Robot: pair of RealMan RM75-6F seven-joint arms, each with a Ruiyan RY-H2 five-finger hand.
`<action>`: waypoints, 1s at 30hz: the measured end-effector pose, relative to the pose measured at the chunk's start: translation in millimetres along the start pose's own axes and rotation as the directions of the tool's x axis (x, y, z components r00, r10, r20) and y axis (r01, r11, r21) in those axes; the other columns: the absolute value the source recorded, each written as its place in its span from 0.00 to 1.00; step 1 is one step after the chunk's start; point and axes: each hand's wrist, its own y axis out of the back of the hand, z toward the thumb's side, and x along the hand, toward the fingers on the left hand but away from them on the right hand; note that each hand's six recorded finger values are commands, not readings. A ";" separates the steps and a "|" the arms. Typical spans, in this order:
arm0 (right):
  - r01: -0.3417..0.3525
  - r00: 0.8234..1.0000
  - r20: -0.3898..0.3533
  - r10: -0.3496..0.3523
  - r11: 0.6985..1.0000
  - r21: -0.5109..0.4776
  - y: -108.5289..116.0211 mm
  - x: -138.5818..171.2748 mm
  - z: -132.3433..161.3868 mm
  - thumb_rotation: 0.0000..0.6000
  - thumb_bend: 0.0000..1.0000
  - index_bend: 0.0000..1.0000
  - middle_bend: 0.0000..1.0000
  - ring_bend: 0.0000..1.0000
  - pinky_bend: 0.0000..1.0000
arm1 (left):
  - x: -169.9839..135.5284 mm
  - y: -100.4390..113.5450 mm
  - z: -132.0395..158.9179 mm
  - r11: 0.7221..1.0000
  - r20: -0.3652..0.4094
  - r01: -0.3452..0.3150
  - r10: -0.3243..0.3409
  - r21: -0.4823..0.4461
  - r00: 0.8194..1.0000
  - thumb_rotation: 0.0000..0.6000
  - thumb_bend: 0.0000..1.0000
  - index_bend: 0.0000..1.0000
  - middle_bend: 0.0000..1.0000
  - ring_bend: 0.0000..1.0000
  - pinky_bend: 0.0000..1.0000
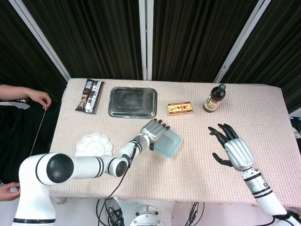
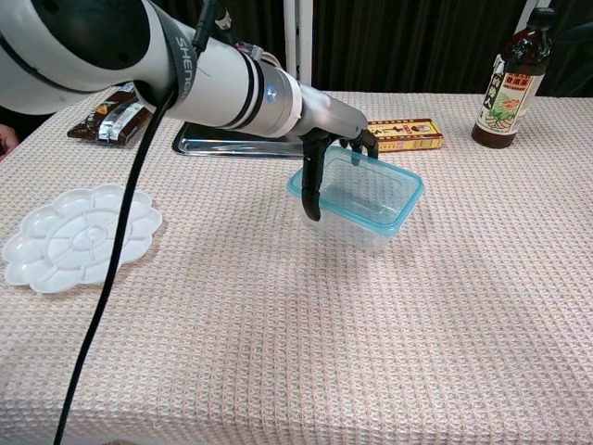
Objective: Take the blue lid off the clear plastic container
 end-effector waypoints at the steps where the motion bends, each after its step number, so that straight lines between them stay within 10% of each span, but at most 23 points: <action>1: -0.020 1.000 -0.017 0.020 1.000 -0.015 -6.1 -0.1 4.2 1.00 0.24 0.01 0.28 0.01 0.10 | -1.4 -1.0 -0.7 1.000 -0.004 -0.002 0.002 -0.007 1.000 1.00 0.00 0.27 0.32 0.21 0.32; 10: -0.112 0.974 -0.202 0.098 0.992 -0.057 -58.1 -17.4 56.3 1.00 0.11 0.19 0.41 0.19 0.33 | -26.9 -15.7 -11.4 0.995 -0.077 0.000 -0.008 -0.104 0.997 1.00 0.00 0.28 0.33 0.22 0.39; 20: -0.002 0.956 -0.292 0.012 0.999 0.032 -100.0 -62.8 106.8 1.00 0.04 0.49 0.62 0.47 0.68 | -43.2 -24.1 -19.9 0.988 -0.172 -0.019 -0.008 -0.151 0.985 1.00 0.00 0.26 0.32 0.22 0.40; 30: 0.103 0.947 -0.313 -0.071 0.991 0.088 -117.0 -90.7 132.6 1.00 0.03 0.54 0.69 0.55 0.80 | -39.9 -29.6 -18.8 0.983 -0.186 -0.010 -0.025 -0.181 0.982 1.00 0.00 0.25 0.32 0.22 0.40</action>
